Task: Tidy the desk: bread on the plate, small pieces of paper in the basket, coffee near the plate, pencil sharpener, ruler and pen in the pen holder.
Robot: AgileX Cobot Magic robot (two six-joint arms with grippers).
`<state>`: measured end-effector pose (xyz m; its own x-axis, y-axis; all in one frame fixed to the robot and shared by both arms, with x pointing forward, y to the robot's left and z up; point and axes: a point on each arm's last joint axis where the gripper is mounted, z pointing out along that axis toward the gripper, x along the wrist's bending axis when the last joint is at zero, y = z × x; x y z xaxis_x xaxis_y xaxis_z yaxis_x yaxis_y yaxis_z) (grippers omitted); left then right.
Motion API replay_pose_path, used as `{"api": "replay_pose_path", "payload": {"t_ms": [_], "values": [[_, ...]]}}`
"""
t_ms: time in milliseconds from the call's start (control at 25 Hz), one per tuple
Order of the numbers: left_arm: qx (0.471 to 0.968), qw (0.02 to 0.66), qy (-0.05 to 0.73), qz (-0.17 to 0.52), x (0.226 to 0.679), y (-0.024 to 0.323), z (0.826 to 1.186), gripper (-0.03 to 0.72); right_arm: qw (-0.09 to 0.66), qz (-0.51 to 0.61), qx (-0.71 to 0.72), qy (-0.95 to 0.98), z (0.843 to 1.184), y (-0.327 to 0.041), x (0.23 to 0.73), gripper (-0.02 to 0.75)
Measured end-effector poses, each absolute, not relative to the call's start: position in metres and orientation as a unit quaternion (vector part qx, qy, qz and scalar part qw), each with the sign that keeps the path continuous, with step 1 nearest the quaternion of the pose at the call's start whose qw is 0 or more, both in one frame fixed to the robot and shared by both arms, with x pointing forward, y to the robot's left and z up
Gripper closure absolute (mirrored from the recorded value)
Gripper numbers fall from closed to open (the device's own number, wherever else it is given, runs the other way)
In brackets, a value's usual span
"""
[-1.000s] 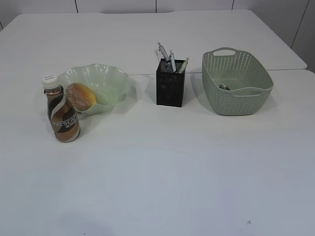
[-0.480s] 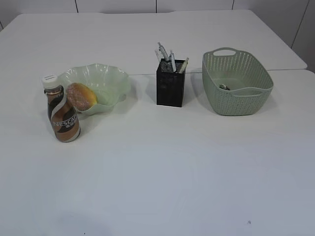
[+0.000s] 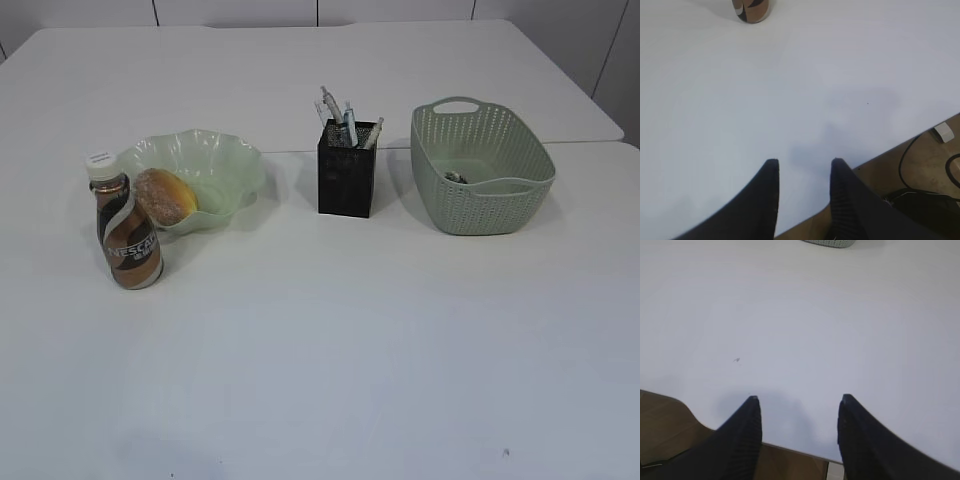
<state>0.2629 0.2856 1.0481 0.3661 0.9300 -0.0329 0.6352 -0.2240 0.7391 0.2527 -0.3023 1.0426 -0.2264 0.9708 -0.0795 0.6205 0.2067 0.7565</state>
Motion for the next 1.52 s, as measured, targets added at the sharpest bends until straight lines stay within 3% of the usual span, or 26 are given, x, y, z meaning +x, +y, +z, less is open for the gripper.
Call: {"api": "replay_pose_path", "payload": {"t_ms": [160, 680, 1000, 1520], "values": [[0.748, 0.341, 0.527, 0.218, 0.263, 0.286, 1.048, 0.449, 0.291, 0.303, 0.555, 0.718, 1.043, -0.303, 0.253, 0.34], [0.653, 0.338, 0.608, 0.297, 0.251, 0.293, 1.05, 0.449, 0.332, 0.311, 0.587, 0.669, 1.043, -0.306, 0.241, 0.341], [0.633, 0.371, 0.59, 0.337, 0.233, 0.293, 1.05, 0.449, 0.362, 0.329, 0.59, 0.642, 1.043, -0.307, 0.23, 0.341], [0.63, 0.371, 0.591, 0.34, 0.232, 0.293, 1.05, 0.449, 0.364, 0.329, 0.59, 0.641, 1.043, -0.307, 0.229, 0.341]]}}
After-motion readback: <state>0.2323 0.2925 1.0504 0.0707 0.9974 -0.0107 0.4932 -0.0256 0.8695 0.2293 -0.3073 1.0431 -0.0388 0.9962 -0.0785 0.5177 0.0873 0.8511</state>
